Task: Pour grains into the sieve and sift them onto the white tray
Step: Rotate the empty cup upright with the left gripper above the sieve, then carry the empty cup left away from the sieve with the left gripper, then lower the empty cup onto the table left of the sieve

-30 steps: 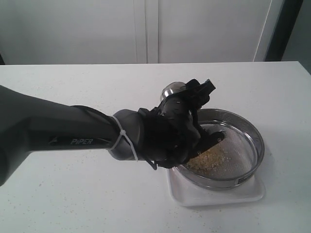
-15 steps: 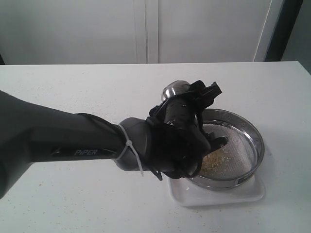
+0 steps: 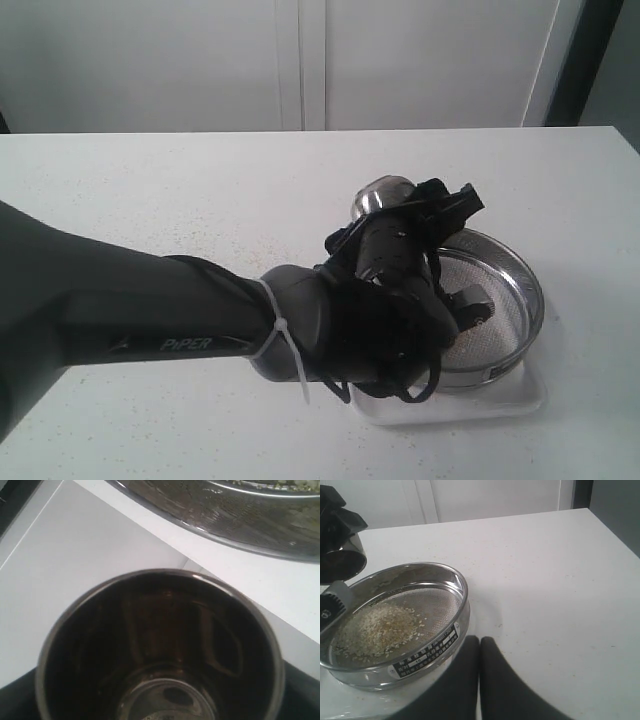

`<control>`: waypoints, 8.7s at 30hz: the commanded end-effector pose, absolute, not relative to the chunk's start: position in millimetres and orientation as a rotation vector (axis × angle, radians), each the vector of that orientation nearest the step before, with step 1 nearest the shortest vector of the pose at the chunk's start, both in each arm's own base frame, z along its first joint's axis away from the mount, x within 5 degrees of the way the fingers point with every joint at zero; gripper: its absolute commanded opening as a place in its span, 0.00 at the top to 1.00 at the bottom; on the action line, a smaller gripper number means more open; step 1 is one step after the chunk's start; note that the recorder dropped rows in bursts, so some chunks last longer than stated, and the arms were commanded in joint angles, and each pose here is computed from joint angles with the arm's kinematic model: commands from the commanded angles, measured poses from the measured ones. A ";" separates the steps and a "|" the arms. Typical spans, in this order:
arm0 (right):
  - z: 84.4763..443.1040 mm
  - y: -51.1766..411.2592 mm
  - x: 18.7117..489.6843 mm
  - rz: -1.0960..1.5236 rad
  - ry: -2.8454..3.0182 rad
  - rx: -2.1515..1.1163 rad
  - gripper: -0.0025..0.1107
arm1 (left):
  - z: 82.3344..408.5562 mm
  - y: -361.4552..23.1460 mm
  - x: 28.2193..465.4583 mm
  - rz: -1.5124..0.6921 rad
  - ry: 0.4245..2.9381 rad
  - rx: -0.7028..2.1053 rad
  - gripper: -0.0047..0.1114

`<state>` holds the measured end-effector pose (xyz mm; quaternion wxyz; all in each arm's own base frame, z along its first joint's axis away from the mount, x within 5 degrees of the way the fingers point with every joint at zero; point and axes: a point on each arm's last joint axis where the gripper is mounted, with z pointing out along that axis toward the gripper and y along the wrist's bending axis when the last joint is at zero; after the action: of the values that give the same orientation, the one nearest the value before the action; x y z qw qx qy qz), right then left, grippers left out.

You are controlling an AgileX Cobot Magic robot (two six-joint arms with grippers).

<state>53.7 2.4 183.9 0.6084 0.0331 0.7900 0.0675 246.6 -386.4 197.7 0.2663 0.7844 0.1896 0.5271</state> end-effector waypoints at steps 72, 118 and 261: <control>183.1 2.7 53.7 0.164 1.818 0.077 0.98 | 272.4 -340.6 264.9 0.244 1.669 1.373 0.96; 183.1 2.7 53.7 0.164 1.818 0.077 0.98 | 291.0 -204.9 301.1 -0.305 2.128 1.072 0.96; 183.1 2.7 53.7 0.164 1.818 0.077 0.98 | 191.9 -224.0 407.7 -0.257 1.861 0.444 0.18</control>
<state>53.7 2.4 183.9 0.6083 0.0349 0.7899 0.0689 409.6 -226.6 174.9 0.5649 0.1899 0.7959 -0.1065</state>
